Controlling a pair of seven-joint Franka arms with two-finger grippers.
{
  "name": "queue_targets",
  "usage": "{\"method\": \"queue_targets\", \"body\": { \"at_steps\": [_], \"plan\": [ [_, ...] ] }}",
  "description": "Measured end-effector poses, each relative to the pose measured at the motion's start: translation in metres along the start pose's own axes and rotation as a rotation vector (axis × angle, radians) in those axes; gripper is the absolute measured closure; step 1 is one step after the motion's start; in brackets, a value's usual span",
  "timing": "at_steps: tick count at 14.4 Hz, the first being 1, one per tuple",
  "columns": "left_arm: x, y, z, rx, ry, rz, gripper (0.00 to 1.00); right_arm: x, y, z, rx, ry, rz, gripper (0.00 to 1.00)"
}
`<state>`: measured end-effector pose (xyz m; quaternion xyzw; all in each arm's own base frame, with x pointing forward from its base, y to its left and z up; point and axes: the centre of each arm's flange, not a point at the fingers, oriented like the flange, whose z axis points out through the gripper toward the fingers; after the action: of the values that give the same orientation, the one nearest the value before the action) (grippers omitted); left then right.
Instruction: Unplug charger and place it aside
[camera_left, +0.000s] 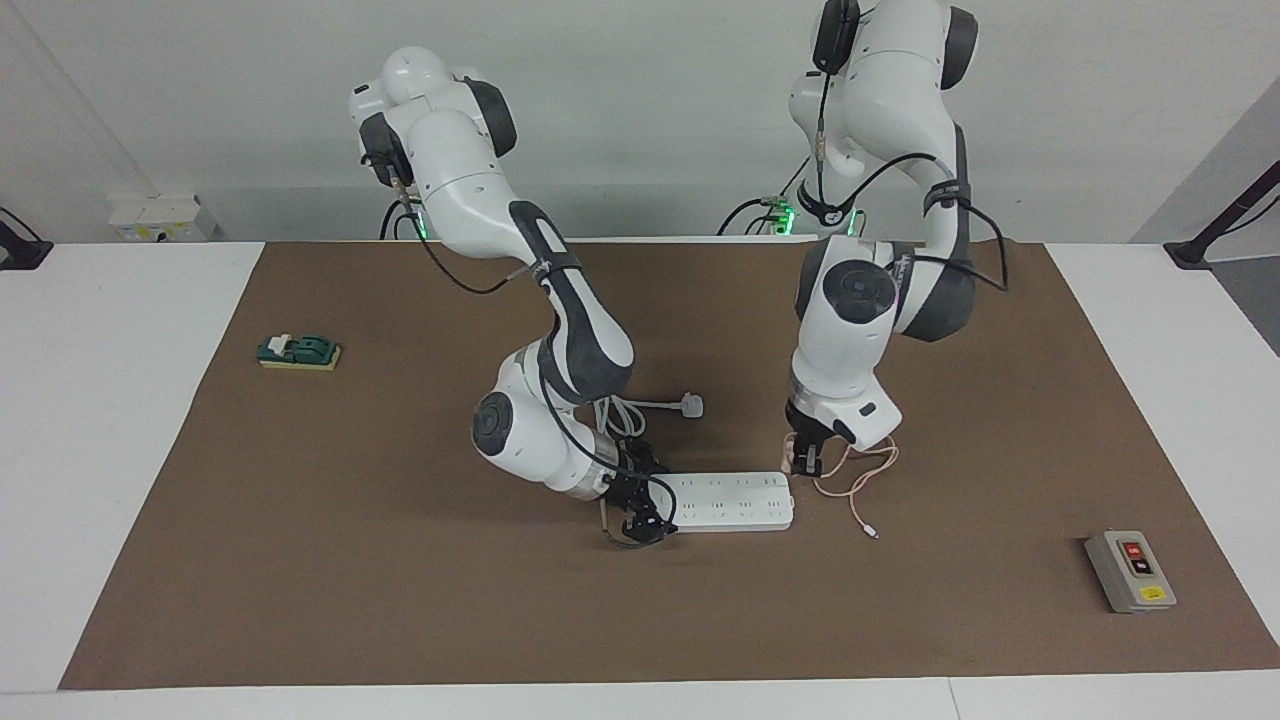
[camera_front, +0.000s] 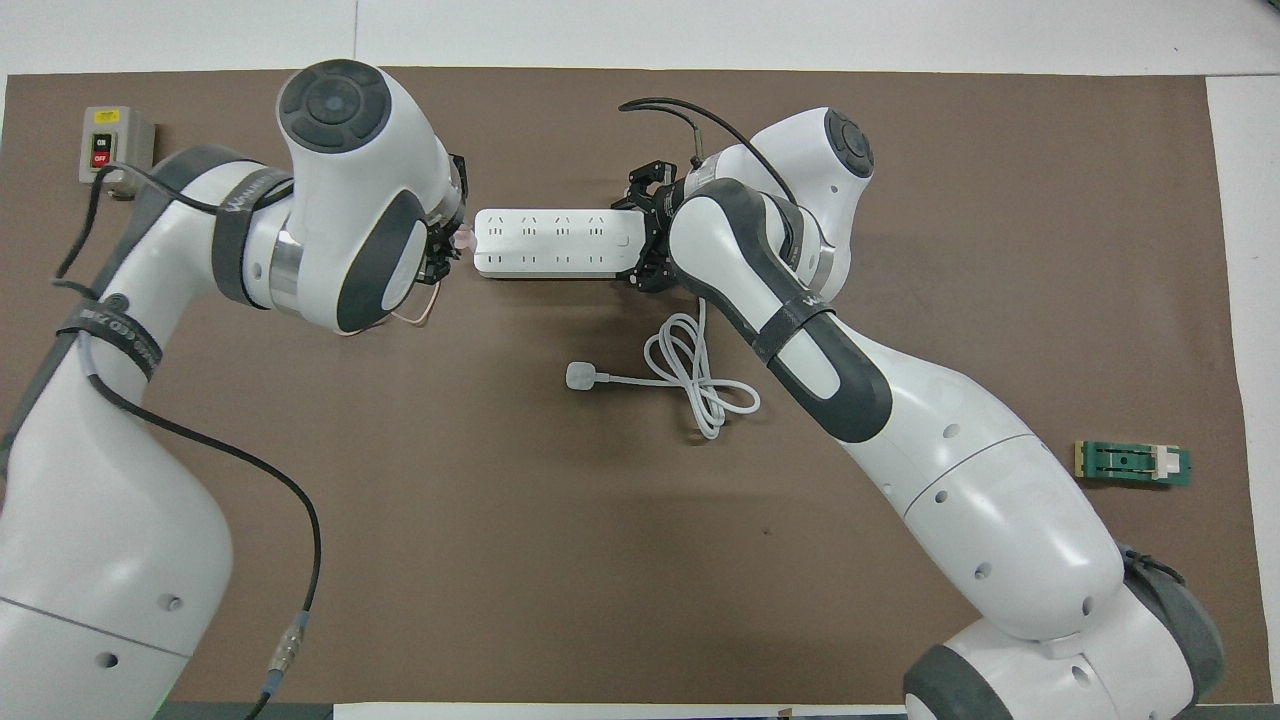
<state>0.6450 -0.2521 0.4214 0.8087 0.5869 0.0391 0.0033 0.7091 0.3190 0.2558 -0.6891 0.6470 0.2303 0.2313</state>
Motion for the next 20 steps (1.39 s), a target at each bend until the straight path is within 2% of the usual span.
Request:
{"method": "queue_targets", "body": {
  "at_steps": [3, 4, 5, 7, 9, 11, 12, 14, 16, 17, 18, 20],
  "plan": [
    [0.064, -0.021, -0.052, 0.036, 0.004, 0.120, 0.66, 0.000, 0.000, 0.000, 0.000, 0.000, 0.000, 0.07],
    [0.097, -0.033, -0.070, 0.056, 0.001, 0.184, 0.66, 0.000, 0.000, 0.000, 0.000, 0.000, 0.001, 0.07],
    [0.132, -0.046, -0.088, 0.065, -0.002, 0.246, 0.66, 0.000, 0.000, 0.000, 0.006, 0.000, 0.001, 0.01],
    [0.207, -0.076, -0.119, 0.062, -0.003, 0.352, 0.66, -0.004, -0.001, -0.003, 0.011, -0.002, 0.003, 0.00],
    [0.276, -0.108, -0.138, 0.053, 0.000, 0.460, 0.66, -0.013, -0.002, -0.015, 0.017, -0.007, 0.006, 0.00],
    [0.318, -0.130, -0.140, 0.051, 0.000, 0.538, 0.66, -0.021, -0.009, -0.048, 0.046, -0.006, 0.003, 0.00],
    [0.324, -0.135, -0.134, 0.056, -0.005, 0.557, 0.66, -0.023, -0.011, -0.070, 0.049, -0.003, 0.001, 0.00],
    [0.313, -0.138, -0.112, 0.059, -0.014, 0.587, 0.66, -0.024, -0.013, -0.120, 0.040, 0.023, -0.014, 0.00],
    [0.294, -0.142, -0.088, 0.055, -0.017, 0.615, 0.66, -0.022, -0.009, -0.171, 0.013, 0.085, -0.047, 0.00],
    [0.284, -0.151, -0.076, 0.058, -0.021, 0.625, 0.53, -0.019, -0.002, -0.213, -0.017, 0.140, -0.122, 0.00],
    [0.282, -0.154, -0.077, 0.059, -0.022, 0.628, 0.52, -0.015, 0.004, -0.232, -0.060, 0.178, -0.229, 0.00],
    [0.274, -0.155, -0.080, 0.059, -0.024, 0.640, 0.33, -0.004, 0.018, -0.281, -0.116, 0.230, -0.430, 0.00]
  ]
}}
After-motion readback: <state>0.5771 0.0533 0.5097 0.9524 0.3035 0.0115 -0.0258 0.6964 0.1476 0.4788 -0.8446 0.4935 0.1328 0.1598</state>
